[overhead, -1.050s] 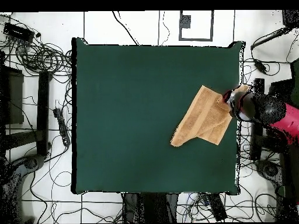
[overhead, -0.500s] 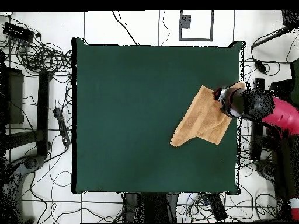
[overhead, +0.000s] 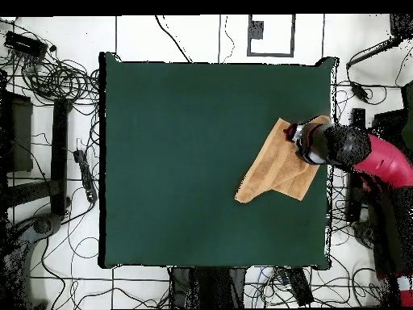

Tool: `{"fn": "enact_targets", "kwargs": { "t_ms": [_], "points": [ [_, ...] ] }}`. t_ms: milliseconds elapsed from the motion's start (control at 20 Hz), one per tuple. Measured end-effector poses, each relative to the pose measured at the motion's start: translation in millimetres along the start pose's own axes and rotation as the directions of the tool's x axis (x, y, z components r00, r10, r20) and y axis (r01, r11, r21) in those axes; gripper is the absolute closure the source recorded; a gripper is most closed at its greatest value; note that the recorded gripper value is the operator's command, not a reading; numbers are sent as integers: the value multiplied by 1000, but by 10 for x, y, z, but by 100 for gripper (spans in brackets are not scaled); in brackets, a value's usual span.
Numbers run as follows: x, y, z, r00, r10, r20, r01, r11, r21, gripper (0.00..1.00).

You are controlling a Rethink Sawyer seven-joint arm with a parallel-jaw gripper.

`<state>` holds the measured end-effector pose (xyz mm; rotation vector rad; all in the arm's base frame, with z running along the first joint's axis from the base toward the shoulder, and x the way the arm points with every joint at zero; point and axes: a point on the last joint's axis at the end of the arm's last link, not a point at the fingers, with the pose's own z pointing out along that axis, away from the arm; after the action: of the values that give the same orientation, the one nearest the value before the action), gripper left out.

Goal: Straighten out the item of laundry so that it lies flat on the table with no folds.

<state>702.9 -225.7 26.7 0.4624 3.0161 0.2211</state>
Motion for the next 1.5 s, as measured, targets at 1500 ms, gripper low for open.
{"fn": "enact_targets", "kwargs": {
  "t_ms": [1500],
  "points": [
    [2104,232,515,588,803,-101,-741,584,333,0]
  ]
}}
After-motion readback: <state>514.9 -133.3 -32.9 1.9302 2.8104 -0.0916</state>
